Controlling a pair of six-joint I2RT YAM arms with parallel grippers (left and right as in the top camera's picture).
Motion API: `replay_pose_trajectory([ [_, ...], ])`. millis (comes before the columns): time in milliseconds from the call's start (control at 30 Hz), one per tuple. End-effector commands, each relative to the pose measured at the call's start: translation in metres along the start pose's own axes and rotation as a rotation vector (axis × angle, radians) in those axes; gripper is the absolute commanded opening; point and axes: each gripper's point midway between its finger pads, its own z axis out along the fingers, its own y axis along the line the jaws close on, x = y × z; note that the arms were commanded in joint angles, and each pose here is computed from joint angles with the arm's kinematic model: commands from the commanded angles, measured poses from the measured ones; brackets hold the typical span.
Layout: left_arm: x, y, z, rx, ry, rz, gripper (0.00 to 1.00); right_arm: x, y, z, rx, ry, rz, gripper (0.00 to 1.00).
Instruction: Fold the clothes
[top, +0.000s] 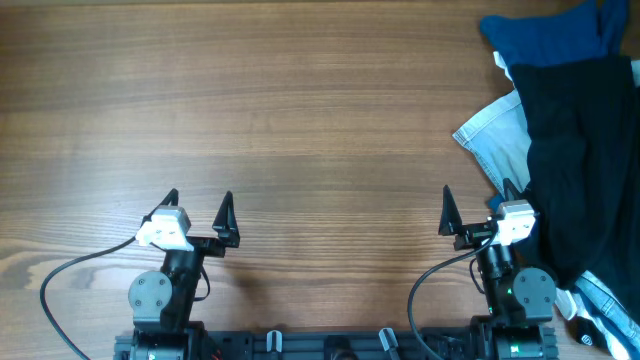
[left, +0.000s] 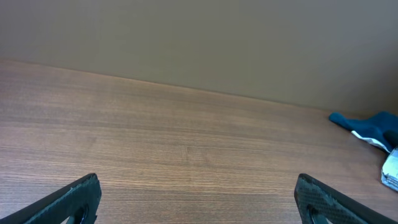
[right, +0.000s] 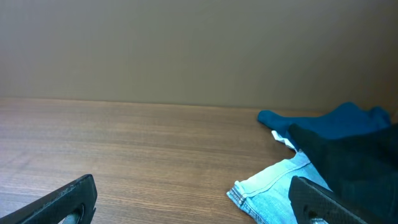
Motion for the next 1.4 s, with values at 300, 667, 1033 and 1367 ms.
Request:
replay_pose_trajectory([
  [300,0.002,0.0,0.0,0.005,-0.001,-0.01,1.0,0.0,0.002,0.0,-0.011,-0.002,0.034,1.0],
  [667,-0.02,-0.005,0.002,-0.002,0.026,-0.07,1.0,-0.022,0.008,0.007,-0.051,0.091,0.155,1.0],
  [1033,-0.005,0.005,0.052,-0.178,0.693,-0.143,1.0,0.022,0.007,0.056,-0.023,0.762,0.247,1.0],
  [1367,0.022,0.006,0.051,-0.182,0.813,-0.171,1.0,0.105,-0.098,0.003,0.836,1.015,0.355,1.0],
])
